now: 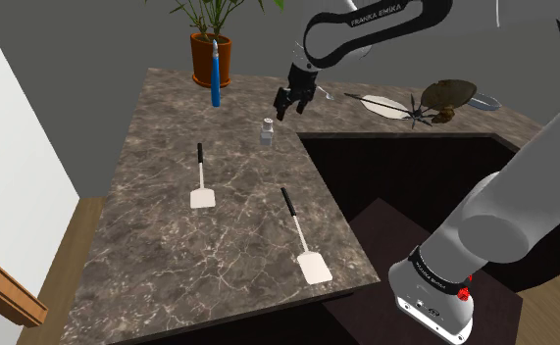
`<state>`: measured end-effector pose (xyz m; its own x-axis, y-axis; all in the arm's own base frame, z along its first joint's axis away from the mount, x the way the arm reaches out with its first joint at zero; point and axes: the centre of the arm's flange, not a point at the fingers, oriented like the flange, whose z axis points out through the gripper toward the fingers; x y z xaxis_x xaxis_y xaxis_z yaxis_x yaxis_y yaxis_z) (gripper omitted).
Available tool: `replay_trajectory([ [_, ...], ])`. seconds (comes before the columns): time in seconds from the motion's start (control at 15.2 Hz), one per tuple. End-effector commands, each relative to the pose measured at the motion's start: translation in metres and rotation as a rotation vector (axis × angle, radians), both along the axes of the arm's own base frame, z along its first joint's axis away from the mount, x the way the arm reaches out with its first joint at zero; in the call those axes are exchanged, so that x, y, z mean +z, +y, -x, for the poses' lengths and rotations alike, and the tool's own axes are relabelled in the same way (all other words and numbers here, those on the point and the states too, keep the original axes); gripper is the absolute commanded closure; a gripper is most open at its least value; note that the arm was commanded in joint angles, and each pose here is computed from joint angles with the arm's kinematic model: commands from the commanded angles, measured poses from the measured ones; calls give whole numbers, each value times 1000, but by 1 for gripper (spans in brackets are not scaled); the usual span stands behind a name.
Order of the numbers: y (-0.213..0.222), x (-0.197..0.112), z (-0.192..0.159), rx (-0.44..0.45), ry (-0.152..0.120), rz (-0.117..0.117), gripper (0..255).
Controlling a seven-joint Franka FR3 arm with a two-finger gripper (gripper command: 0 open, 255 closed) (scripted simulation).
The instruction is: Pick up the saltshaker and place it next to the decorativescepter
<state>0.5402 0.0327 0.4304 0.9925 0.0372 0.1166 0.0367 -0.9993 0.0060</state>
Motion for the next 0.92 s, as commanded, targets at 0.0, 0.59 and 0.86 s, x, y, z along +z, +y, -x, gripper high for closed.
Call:
replay_trajectory([
  [0.0, 5, -12, -24, 1, -11, 2, 0],
  [0.59, 9, -63, -61, 1, -25, 5, 0],
  [0.86, 9, -71, -62, 1, -25, 5, 0],
])
